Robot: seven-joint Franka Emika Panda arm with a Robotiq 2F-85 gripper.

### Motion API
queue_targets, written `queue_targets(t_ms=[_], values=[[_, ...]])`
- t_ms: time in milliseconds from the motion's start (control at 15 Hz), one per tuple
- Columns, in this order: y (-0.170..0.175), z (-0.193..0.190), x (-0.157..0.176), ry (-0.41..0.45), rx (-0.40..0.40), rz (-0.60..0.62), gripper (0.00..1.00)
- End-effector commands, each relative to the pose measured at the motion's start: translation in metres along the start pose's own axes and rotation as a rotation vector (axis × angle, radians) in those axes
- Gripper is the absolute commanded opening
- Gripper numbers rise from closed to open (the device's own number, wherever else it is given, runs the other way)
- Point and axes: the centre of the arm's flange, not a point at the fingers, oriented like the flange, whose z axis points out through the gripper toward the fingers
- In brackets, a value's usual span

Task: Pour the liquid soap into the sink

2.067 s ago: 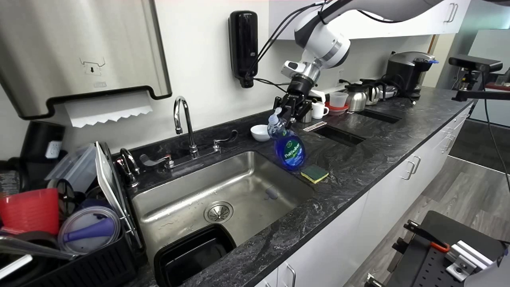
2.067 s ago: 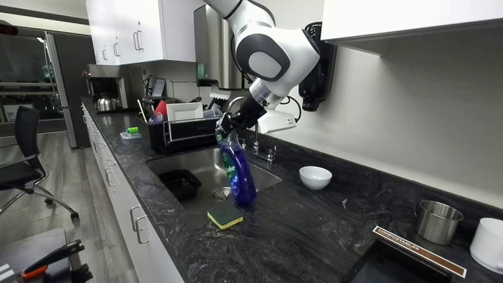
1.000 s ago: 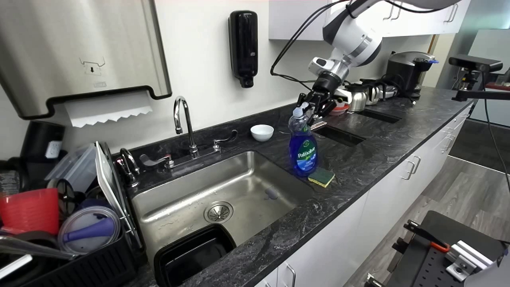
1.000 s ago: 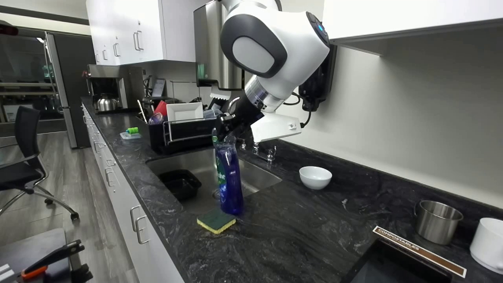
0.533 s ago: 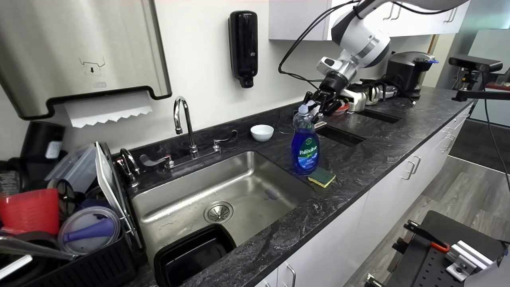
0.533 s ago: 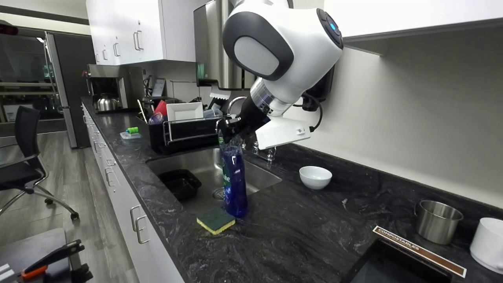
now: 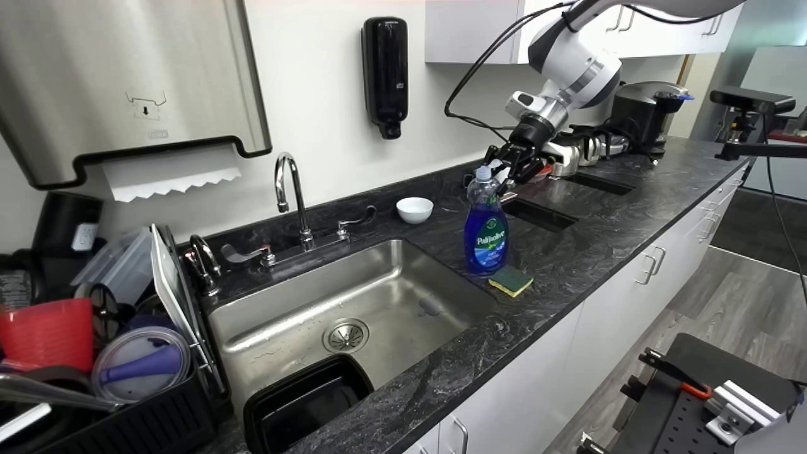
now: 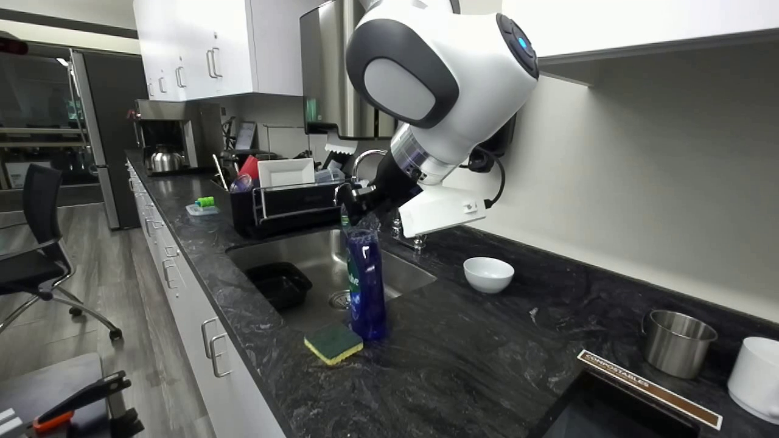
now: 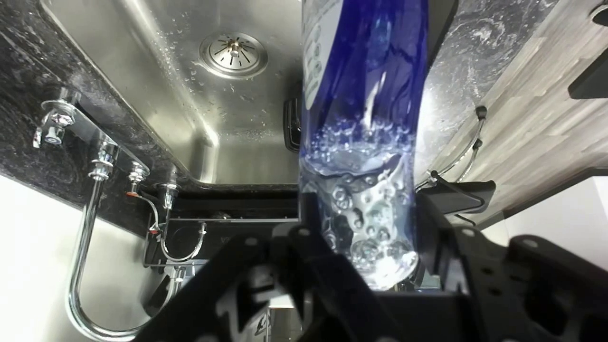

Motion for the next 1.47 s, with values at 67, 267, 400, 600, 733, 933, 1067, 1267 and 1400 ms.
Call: queue_targets(t_ms=[67, 267, 400, 600, 733, 933, 1067, 1267, 1400], values=[[0.0, -0.01, -0.009, 0.062, -0.04, -0.007, 0.24], [-0.001, -0.014, -0.017, 0.079, -0.057, 0.005, 0.24], [-0.002, -0.016, -0.02, 0.085, -0.064, 0.004, 0.24], [-0.002, -0.017, -0.022, 0.09, -0.067, 0.003, 0.7], [-0.002, -0.017, -0.023, 0.09, -0.066, 0.001, 0.79], [-0.002, -0.02, -0.022, 0.096, -0.07, -0.005, 0.99], [-0.002, -0.022, -0.022, 0.101, -0.071, -0.008, 1.0], [-0.002, -0.024, -0.022, 0.108, -0.07, -0.011, 1.0], [-0.003, -0.025, -0.023, 0.1, -0.069, -0.012, 1.0]])
